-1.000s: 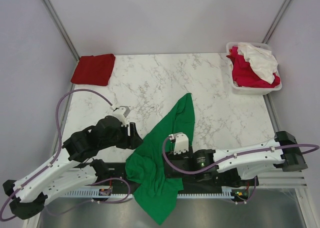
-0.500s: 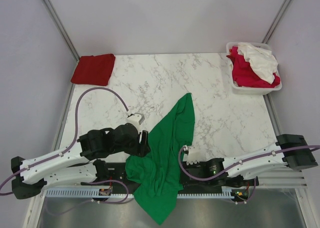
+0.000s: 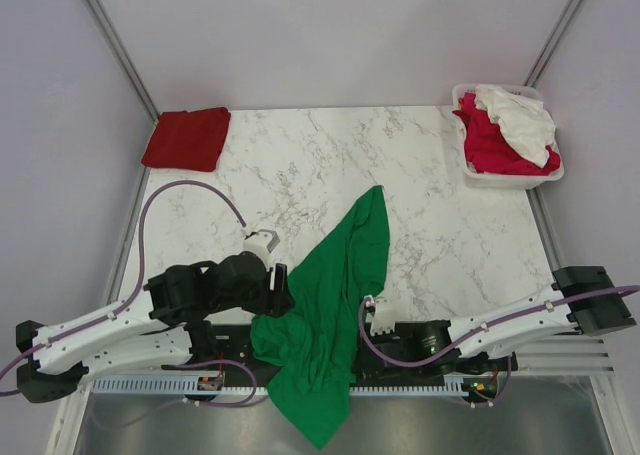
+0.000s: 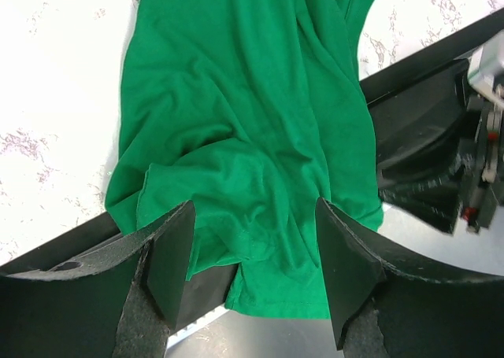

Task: Fold and stack the t-shirts
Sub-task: Flatten the tshirt out

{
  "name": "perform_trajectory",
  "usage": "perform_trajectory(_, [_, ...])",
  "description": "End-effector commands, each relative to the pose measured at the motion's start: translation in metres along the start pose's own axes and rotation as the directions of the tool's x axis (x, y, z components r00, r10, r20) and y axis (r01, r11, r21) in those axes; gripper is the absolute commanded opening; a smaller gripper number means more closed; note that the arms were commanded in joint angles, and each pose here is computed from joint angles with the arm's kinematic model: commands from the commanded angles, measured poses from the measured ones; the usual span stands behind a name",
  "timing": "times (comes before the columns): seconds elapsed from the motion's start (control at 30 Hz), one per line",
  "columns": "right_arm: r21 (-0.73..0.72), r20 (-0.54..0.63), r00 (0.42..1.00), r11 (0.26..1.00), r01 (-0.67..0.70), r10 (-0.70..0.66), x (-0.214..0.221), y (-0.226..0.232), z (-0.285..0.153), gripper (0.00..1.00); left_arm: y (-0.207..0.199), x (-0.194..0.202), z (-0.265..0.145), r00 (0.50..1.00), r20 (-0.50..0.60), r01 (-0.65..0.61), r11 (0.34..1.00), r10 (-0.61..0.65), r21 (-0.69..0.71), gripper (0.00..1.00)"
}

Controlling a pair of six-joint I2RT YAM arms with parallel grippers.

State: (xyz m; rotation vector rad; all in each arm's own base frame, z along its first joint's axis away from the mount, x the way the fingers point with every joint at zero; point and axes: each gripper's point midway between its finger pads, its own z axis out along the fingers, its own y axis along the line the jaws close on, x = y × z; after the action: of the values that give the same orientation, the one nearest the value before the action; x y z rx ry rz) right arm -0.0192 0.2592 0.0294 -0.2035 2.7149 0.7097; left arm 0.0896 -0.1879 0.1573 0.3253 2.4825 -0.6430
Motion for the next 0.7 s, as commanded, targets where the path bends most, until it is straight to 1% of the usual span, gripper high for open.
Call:
perform_trajectory(0.0, [-0.119, -0.073, 0.997, 0.992, -0.042, 0.034, 0.021, 0.031, -0.014, 0.44, 0.003, -0.003, 0.002, 0.999, 0.021, 0.034, 0.999, -0.034, -0.029, 0.70])
perform_trajectory(0.17, [-0.107, -0.086, 0.996, 0.994, -0.019, 0.009, 0.033, 0.034, -0.013, 0.46, 0.004, -0.003, 0.003, 0.999, 0.021, 0.034, 0.999, -0.033, -0.033, 0.70])
perform_trajectory(0.4, [-0.135, -0.044, 0.995, 0.987, -0.090, 0.084, 0.026, 0.022, -0.020, 0.46, 0.004, -0.003, 0.003, 0.999, 0.024, 0.037, 0.999, -0.036, -0.035, 0.70])
perform_trajectory(0.67, [-0.073, -0.015, 0.997, 0.995, -0.070, 0.070, 0.027, 0.006, -0.007, 0.45, 0.005, -0.001, 0.005, 0.999, 0.011, 0.032, 0.999, -0.032, -0.044, 0.70])
